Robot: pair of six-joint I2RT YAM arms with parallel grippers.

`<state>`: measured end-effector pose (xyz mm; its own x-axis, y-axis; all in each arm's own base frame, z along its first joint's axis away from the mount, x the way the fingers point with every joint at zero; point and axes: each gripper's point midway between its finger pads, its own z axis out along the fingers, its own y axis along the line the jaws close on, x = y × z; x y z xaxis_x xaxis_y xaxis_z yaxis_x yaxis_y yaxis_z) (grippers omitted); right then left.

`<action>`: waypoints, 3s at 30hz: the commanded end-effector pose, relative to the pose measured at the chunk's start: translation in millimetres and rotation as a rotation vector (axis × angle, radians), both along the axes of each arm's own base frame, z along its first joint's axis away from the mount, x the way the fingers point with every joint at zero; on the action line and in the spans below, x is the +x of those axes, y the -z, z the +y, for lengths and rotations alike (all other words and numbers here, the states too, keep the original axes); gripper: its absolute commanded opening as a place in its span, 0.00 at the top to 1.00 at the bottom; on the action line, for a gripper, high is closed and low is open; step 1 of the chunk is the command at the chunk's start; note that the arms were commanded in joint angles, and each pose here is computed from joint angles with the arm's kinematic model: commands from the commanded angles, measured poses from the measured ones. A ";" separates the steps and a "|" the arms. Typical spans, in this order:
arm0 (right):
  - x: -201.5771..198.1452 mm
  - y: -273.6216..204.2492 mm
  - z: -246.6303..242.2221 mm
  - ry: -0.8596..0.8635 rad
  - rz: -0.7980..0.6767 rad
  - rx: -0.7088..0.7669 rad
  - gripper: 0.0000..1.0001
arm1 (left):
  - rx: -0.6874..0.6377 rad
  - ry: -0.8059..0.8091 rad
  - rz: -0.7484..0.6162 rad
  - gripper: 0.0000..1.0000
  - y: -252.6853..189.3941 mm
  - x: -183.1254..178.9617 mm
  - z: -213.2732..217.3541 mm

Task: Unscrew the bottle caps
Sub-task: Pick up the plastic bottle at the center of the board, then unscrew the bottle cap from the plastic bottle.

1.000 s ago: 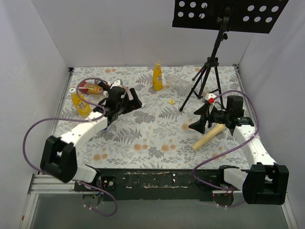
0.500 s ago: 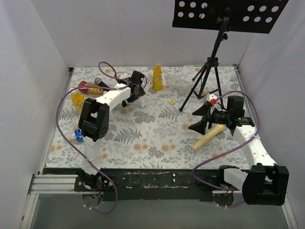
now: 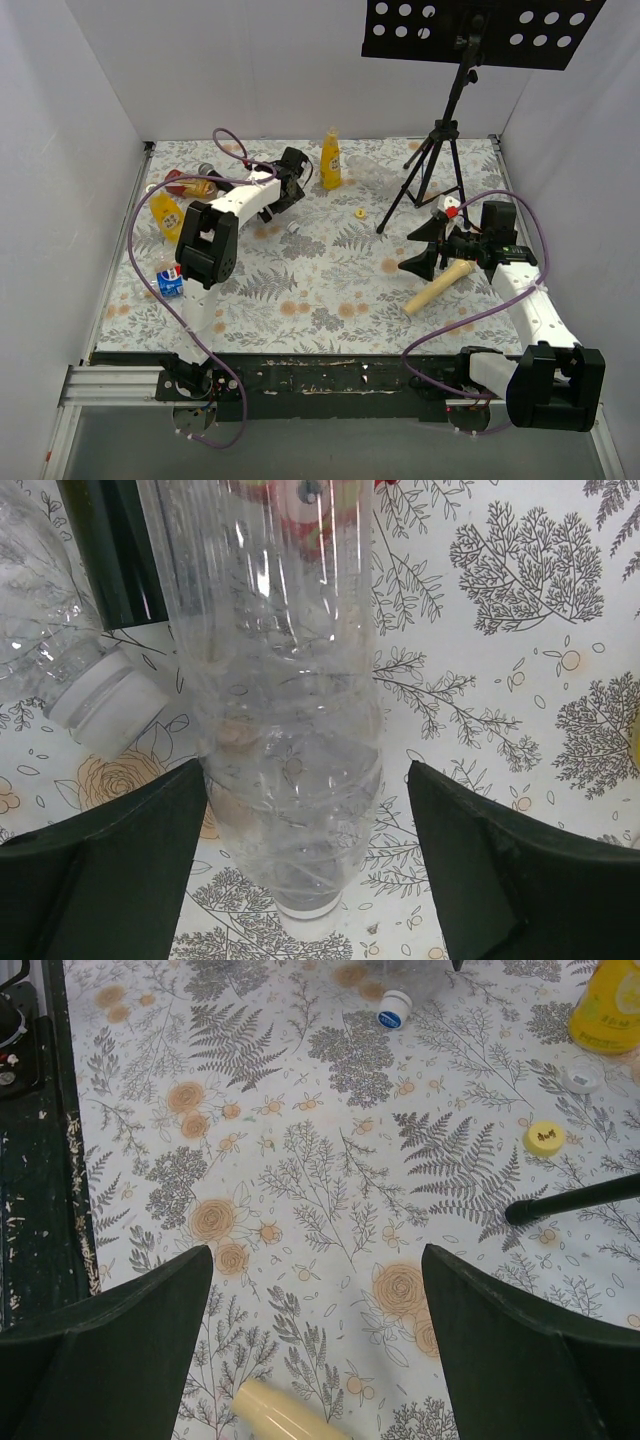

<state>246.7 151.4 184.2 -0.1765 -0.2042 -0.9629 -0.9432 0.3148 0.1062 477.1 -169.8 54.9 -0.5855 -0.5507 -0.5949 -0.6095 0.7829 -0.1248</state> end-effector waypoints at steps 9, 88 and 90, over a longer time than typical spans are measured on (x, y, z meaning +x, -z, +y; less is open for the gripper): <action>1.6 -18.8 -1.1 -0.019 -0.054 0.016 0.08 | -0.034 -0.002 -0.038 0.56 -17.2 -6.3 5.3; -86.6 38.2 64.0 -0.656 -0.603 -0.544 0.83 | -0.738 1.515 -0.348 0.15 -199.8 -252.6 -142.6; -87.8 34.3 62.2 -0.595 -0.531 -0.488 0.83 | -0.689 1.391 -0.470 0.02 -210.6 -241.6 -120.8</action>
<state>173.3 219.5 146.5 0.6591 -0.5222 -0.5412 -0.7518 -0.4370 -0.4938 204.2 -321.3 214.2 -0.7799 0.2812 -0.5591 0.6246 0.2938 -0.7235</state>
